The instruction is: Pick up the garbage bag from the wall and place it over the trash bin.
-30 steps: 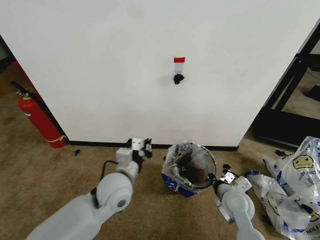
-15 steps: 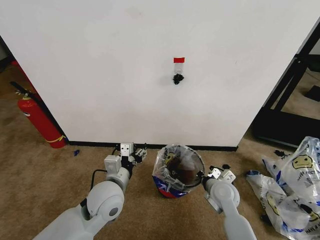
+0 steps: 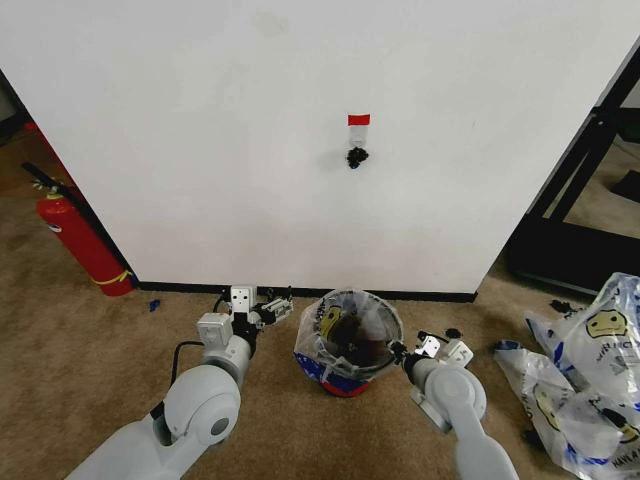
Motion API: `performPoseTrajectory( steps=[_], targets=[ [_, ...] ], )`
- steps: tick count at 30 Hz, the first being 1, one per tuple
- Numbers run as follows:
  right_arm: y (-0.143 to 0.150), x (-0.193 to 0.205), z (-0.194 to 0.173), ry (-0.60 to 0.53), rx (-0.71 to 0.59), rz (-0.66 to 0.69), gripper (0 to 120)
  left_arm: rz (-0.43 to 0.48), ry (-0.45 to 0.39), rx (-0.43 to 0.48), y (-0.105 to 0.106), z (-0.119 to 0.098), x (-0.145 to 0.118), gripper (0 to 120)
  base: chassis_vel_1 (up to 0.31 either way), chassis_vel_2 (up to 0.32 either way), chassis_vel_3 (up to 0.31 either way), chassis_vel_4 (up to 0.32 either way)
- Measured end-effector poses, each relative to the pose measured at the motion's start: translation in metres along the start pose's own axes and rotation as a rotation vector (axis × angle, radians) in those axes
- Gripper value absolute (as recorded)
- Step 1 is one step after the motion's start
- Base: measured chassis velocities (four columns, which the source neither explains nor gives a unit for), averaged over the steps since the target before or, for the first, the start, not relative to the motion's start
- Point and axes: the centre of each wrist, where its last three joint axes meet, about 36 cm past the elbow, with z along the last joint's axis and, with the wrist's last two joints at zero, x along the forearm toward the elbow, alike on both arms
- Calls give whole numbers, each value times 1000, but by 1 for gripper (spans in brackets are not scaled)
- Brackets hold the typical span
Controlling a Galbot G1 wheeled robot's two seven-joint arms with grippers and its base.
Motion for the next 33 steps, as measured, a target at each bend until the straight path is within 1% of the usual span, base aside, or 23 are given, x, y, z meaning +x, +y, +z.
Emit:
performPoseTrajectory(
  steps=[1,4,6,7,9,11,12,15,17,19,20,21,22,23,24,25,26,27,30,31,33],
  targets=[
    [0,2,0,-1,0,-8,54,-1,-2,-1,0,0,0,100,0,0,0,0],
    [-4,17,-1,-24,-2,-93,69,-6,-14,-8,2,0,1,100,0,0,0,0],
    [-5,22,-2,-44,4,-107,74,-6,-17,-9,2,0,2,100,0,0,0,0],
    [-6,27,-3,-61,19,-101,81,-5,-18,-10,3,0,5,100,0,0,0,0],
    [-6,28,-3,-65,25,-97,82,-5,-18,-11,3,0,6,100,0,0,0,0],
    [-10,35,-3,-89,61,-78,93,-9,-25,-20,4,2,10,100,0,0,0,0],
    [-12,41,-2,-102,80,-77,95,-10,-33,-23,6,3,12,100,0,0,0,0],
    [-14,52,-1,-132,112,-91,99,-18,-58,-24,9,3,15,100,0,0,0,0],
    [-16,68,2,-198,157,-126,100,-23,-100,-9,17,1,18,100,0,0,0,0],
    [-23,88,12,-382,264,-181,100,-25,-204,15,36,-2,19,100,0,0,0,0],
    [-26,93,15,-445,309,-198,100,-29,-248,17,45,0,18,100,0,0,0,0],
    [-32,97,20,-535,382,-221,100,-36,-298,15,56,5,16,100,0,0,0,0],
    [-35,98,22,-582,419,-233,100,-41,-316,14,60,7,16,100,0,0,0,0],
    [-46,102,30,-711,510,-264,100,-58,-372,18,77,17,14,100,0,0,0,0],
    [-46,102,30,-711,510,-264,100,-58,-372,18,77,17,14,100,0,0,0,0],
    [-48,103,32,-740,530,-271,100,-63,-382,21,81,19,14,100,0,0,0,0],
    [-57,107,41,-826,601,-288,100,-78,-413,30,93,28,16,100,0,0,0,0],
    [-63,111,47,-873,645,-296,100,-92,-437,30,104,35,19,100,0,0,0,0],
    [-74,116,60,-947,726,-315,100,-115,-482,14,119,49,29,100,0,0,0,0],
    [-74,116,60,-947,726,-315,100,-115,-482,14,119,49,29,100,0,0,0,0],
    [-80,121,71,-1005,789,-325,100,-136,-519,-12,129,63,44,100,0,0,0,0]
  ],
)
